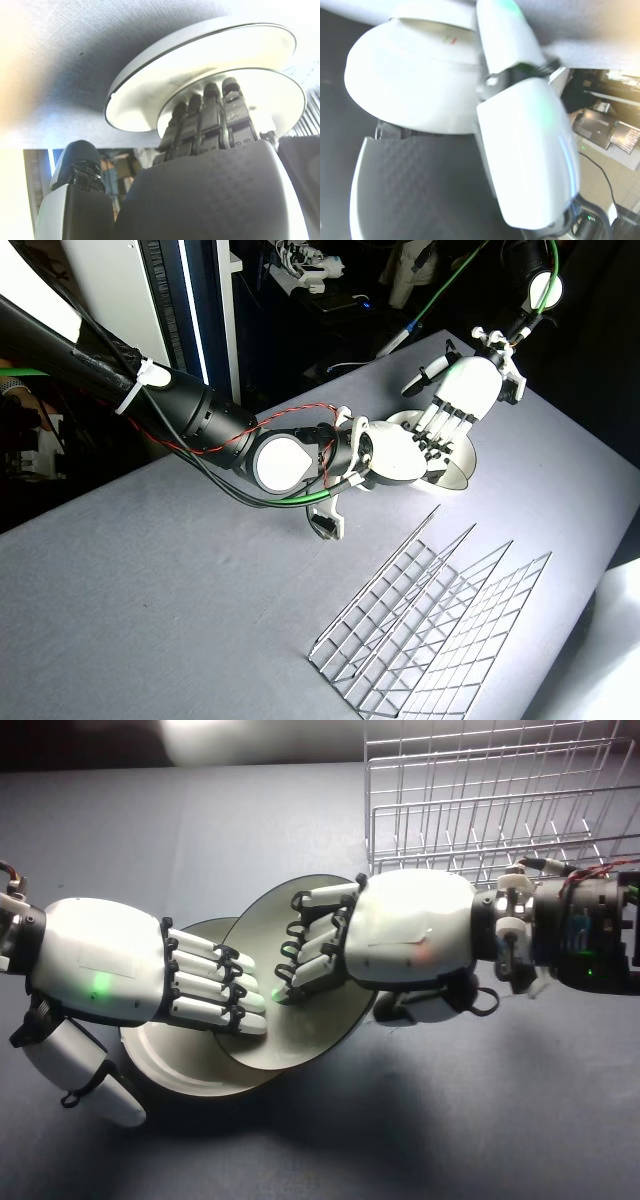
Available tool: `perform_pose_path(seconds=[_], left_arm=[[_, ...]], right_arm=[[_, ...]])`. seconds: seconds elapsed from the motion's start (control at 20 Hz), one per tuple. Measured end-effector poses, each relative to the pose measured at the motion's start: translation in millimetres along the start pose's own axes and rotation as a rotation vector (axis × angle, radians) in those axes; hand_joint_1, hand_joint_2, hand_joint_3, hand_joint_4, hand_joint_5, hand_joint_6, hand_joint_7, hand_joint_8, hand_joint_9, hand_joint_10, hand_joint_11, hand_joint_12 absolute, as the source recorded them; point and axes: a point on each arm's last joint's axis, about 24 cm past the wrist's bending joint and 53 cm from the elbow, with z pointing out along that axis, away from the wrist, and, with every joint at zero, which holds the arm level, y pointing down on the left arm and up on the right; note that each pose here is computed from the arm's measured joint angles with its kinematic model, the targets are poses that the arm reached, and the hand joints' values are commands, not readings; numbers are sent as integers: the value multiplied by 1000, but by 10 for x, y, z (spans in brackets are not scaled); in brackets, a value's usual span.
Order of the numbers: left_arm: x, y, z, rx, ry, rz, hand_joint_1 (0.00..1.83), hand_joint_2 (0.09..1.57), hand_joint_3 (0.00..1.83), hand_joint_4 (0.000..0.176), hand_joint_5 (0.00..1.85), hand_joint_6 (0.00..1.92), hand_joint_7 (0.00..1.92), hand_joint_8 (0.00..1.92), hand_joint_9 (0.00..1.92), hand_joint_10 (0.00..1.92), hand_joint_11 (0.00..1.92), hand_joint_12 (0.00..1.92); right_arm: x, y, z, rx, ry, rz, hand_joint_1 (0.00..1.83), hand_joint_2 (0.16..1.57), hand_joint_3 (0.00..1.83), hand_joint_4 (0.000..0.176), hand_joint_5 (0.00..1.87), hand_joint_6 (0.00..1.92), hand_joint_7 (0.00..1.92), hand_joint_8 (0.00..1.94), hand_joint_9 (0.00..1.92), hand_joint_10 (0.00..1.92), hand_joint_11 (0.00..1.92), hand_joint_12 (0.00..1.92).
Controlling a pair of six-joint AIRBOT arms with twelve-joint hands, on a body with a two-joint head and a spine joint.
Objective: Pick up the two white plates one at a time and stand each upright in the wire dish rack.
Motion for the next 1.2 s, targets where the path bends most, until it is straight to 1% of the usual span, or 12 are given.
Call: perform_pose_path(seconds=[0.05,0.1,0.2,0.25,0.3,0.35,0.4,0.55,0.7,0.85,1.0,1.2], left_arm=[[-1,-2,4,1,0,0,0,1143,0,0,0,0,0,0,0,0,0,0],[-2,-2,4,1,-1,0,0,1143,0,0,0,0,0,0,0,0,0,0],[6,8,-6,-1,2,-2,0,1139,0,0,0,0,0,0,0,0,0,0],[6,10,-6,-1,2,-2,0,1140,0,0,0,0,0,0,0,0,0,0],[12,11,-7,-1,2,-4,0,1139,0,0,0,0,0,0,0,0,0,0],[6,11,-11,-2,-1,-8,0,1137,0,0,0,0,0,0,0,0,0,0],[-1,0,-20,-2,-4,-9,0,1136,0,0,0,0,0,0,0,0,0,0],[-76,-32,-102,-7,-31,-14,0,1139,0,0,0,0,0,0,0,0,0,0],[-244,27,-420,-53,-102,-44,0,1151,4,0,1,0,0,0,0,0,0,0],[-413,75,-712,-94,-183,-85,0,1155,5,0,24,8,0,0,0,0,0,0],[-373,64,-1072,-139,-188,-79,0,1157,5,0,37,8,11,1,0,0,0,0],[-447,52,-1330,-174,-229,-78,0,1162,7,0,20,0,0,0,0,0,0,0]], right_arm=[[-5,15,6,-5,-3,2,1216,1155,0,0,789,1011,962,778,938,143,569,1213],[-5,24,7,-9,-3,0,1430,1128,0,0,838,1071,988,821,884,910,769,1510],[-17,83,4,-33,-9,-12,1491,1072,0,0,996,871,1114,696,998,888,841,1537],[-25,112,7,-44,-13,-11,1412,1058,2,0,1022,878,1133,705,1028,956,866,1269],[-30,125,7,-49,-15,-12,1476,1073,0,0,979,912,1098,729,1003,909,846,1488],[-33,129,5,-51,-16,-14,1404,1072,2,0,1004,944,1079,774,999,998,840,1283],[-33,134,6,-53,-16,-14,1473,1086,0,0,954,965,1059,785,970,956,833,1505],[-35,133,6,-53,-17,-9,1493,1072,0,0,1001,889,1079,724,1008,893,843,1538],[-42,135,2,-55,-19,-8,1490,1087,0,0,983,940,1042,778,957,956,808,1573],[-81,158,9,-62,-26,-11,1493,1071,0,0,1000,910,1087,695,1020,873,828,1538],[-357,248,17,-75,-78,-2,1491,1087,0,0,952,1007,1018,756,999,926,825,1548],[-567,305,-38,-69,-114,8,1493,1084,0,0,950,988,1011,771,1013,918,852,1522]])
